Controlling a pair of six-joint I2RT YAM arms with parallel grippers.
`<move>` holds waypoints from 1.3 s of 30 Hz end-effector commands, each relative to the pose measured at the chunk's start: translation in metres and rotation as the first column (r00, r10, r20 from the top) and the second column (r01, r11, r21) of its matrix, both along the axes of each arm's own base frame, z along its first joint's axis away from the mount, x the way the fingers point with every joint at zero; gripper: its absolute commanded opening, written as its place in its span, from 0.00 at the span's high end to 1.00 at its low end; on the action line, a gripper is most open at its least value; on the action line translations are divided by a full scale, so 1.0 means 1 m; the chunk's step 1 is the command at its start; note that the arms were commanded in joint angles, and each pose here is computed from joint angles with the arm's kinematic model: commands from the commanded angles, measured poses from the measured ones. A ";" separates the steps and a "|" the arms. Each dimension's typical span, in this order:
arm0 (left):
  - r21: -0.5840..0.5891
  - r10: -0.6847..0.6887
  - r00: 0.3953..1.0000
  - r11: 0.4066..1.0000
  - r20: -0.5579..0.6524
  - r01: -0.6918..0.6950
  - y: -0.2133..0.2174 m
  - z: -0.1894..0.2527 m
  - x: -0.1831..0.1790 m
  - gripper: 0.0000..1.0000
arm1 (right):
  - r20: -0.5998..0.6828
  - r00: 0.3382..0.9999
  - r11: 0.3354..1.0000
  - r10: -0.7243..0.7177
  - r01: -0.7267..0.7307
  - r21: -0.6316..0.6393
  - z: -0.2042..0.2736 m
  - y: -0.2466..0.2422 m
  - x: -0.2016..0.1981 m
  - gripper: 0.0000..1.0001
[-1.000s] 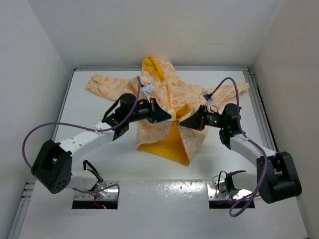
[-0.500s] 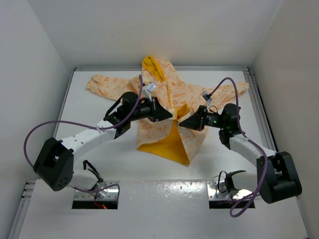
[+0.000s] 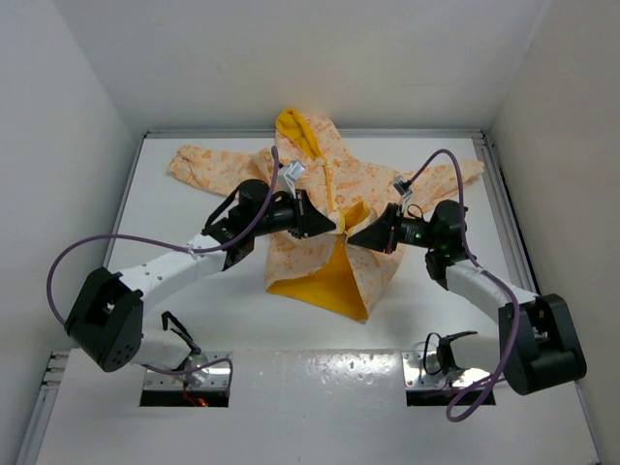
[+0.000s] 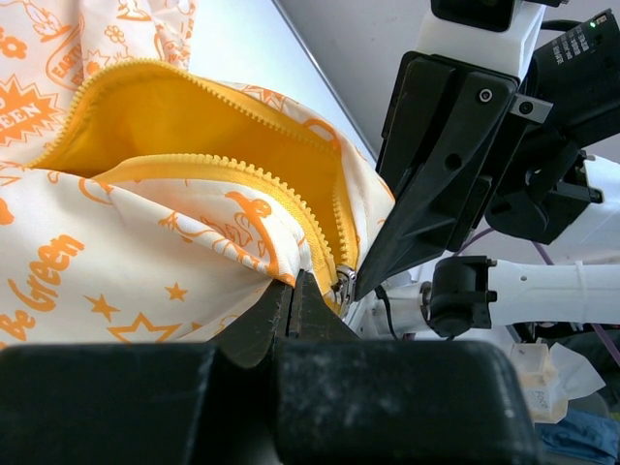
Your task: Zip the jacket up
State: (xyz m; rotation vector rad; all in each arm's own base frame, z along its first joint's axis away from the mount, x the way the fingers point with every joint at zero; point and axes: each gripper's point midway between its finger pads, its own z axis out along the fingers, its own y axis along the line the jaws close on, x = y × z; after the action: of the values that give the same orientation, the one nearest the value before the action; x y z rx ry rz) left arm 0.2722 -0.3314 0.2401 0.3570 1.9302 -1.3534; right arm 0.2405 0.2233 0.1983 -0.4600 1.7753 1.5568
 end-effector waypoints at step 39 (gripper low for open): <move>0.102 -0.156 0.931 0.986 0.331 0.129 -0.009 0.017 -0.032 1.00 | 0.095 0.995 1.000 0.027 -0.029 0.011 0.020 0.005 0.004 1.00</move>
State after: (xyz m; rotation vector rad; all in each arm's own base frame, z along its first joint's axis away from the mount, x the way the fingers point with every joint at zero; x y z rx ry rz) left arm 0.2470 -0.3345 0.2326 0.6302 1.8096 -1.2458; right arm 0.2382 0.2238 0.1955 -0.4711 1.7913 1.5780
